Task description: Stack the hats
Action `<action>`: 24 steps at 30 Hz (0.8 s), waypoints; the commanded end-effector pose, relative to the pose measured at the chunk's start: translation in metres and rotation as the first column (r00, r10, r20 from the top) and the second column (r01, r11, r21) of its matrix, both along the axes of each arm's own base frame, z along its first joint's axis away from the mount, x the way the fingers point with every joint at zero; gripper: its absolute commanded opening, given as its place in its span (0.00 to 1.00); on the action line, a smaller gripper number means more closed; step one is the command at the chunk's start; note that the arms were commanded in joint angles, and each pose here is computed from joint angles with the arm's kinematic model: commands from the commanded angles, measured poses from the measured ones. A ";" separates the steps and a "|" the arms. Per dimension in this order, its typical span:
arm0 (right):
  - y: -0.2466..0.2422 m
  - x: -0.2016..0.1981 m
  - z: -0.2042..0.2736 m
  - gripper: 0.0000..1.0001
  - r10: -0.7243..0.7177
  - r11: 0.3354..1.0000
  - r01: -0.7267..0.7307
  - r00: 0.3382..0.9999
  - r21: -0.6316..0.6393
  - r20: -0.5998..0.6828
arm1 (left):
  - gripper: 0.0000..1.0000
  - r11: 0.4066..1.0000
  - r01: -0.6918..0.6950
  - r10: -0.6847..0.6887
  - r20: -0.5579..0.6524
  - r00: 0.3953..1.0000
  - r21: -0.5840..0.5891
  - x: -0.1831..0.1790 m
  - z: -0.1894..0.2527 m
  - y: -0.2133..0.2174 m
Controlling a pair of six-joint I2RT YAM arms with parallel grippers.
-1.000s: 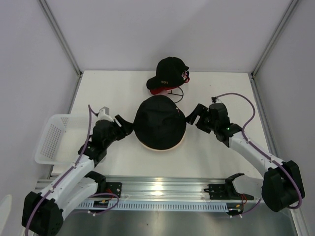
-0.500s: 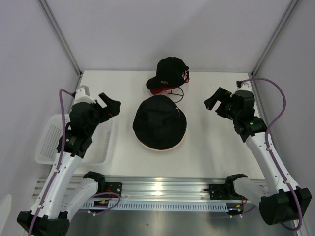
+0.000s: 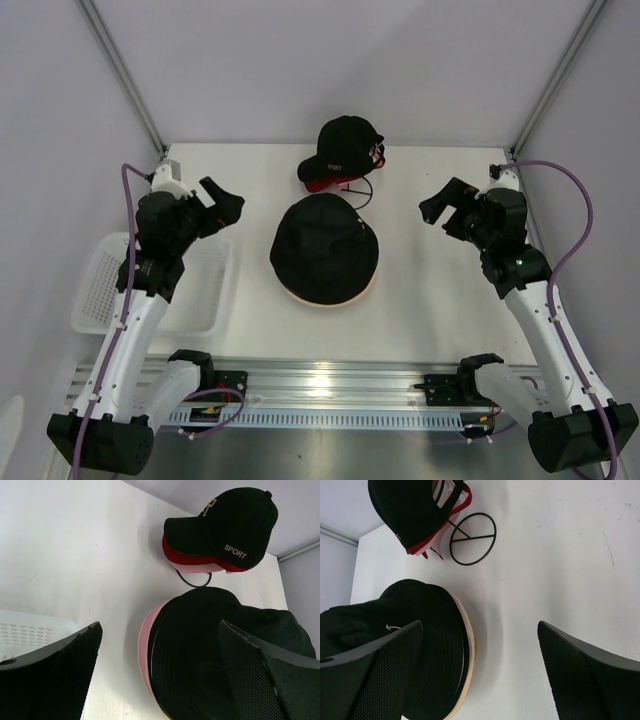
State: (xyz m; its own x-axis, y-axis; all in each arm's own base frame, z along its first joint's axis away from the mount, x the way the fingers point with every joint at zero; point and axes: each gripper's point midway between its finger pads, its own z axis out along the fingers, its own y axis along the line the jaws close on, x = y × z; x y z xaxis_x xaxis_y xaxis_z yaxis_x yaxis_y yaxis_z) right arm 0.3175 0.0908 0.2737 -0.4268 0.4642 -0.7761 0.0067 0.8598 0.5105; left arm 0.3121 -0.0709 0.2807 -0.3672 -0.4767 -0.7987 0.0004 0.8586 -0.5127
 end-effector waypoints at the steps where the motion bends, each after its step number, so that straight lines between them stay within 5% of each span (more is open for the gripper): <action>1: -0.007 0.002 0.010 0.99 -0.027 1.000 0.027 0.999 -0.009 0.040 | 1.00 0.999 -0.013 0.007 0.134 0.991 0.042 -0.001 0.043 0.007; 6: -0.001 0.002 0.023 1.00 -0.014 0.999 0.010 0.995 0.043 0.097 | 1.00 0.996 0.010 -0.027 0.198 0.980 0.088 -0.018 0.058 0.008; 18: -0.001 0.011 0.052 0.99 -0.046 0.995 0.025 0.975 0.100 0.217 | 1.00 0.994 0.067 -0.077 0.115 0.990 0.087 -0.054 0.027 0.003; 24: 0.000 0.026 0.038 1.00 -0.055 0.995 0.038 0.981 0.096 0.184 | 1.00 0.992 0.074 -0.087 0.137 0.987 0.098 -0.072 0.029 0.004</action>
